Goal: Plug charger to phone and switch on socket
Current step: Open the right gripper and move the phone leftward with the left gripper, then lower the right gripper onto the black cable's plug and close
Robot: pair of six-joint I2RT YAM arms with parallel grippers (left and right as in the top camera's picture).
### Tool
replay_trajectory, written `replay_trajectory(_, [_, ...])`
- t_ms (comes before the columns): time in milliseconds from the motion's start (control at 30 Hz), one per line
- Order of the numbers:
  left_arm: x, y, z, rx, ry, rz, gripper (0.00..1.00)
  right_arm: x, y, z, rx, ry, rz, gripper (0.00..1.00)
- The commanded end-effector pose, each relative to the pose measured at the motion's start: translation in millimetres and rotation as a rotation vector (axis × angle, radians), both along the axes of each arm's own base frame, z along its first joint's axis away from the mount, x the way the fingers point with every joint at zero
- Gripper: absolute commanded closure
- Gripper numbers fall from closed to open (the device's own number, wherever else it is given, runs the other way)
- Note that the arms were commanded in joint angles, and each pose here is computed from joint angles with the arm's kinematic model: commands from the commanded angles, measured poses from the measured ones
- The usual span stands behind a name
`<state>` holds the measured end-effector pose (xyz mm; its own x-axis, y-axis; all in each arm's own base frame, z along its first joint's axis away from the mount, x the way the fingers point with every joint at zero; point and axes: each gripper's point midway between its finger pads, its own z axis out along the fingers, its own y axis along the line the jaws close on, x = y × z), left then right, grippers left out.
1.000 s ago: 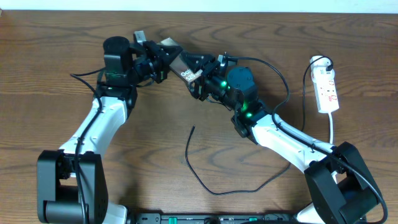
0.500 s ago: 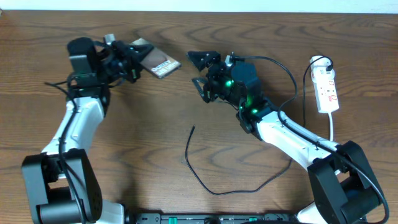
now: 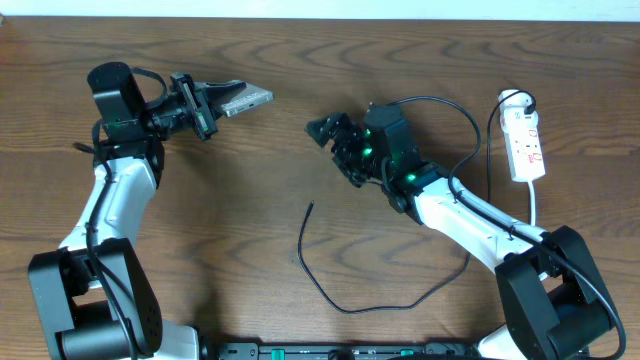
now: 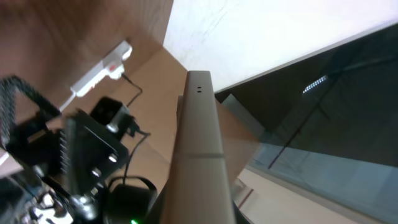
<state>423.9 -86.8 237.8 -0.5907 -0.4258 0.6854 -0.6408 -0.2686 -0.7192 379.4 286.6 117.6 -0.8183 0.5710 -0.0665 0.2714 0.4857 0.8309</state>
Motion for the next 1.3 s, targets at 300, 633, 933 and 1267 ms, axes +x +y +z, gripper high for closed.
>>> replay_trajectory(300, [-7,9,12,-0.078,0.087,-0.006,0.93,-17,-14,-25,-0.247,-0.099,0.201,0.15])
replay_trajectory(633, [-4,11,11,0.060,-0.145,-0.011,0.93,-37,-12,-35,-0.230,-0.015,0.266,0.26])
replay_trajectory(933, [-2,12,10,0.259,-0.479,-0.043,0.93,-73,-9,-51,-0.248,0.119,0.343,0.36])
replay_trajectory(1267, [5,27,4,0.372,-0.618,-0.019,0.93,-124,19,-64,-0.334,0.156,0.467,0.42])
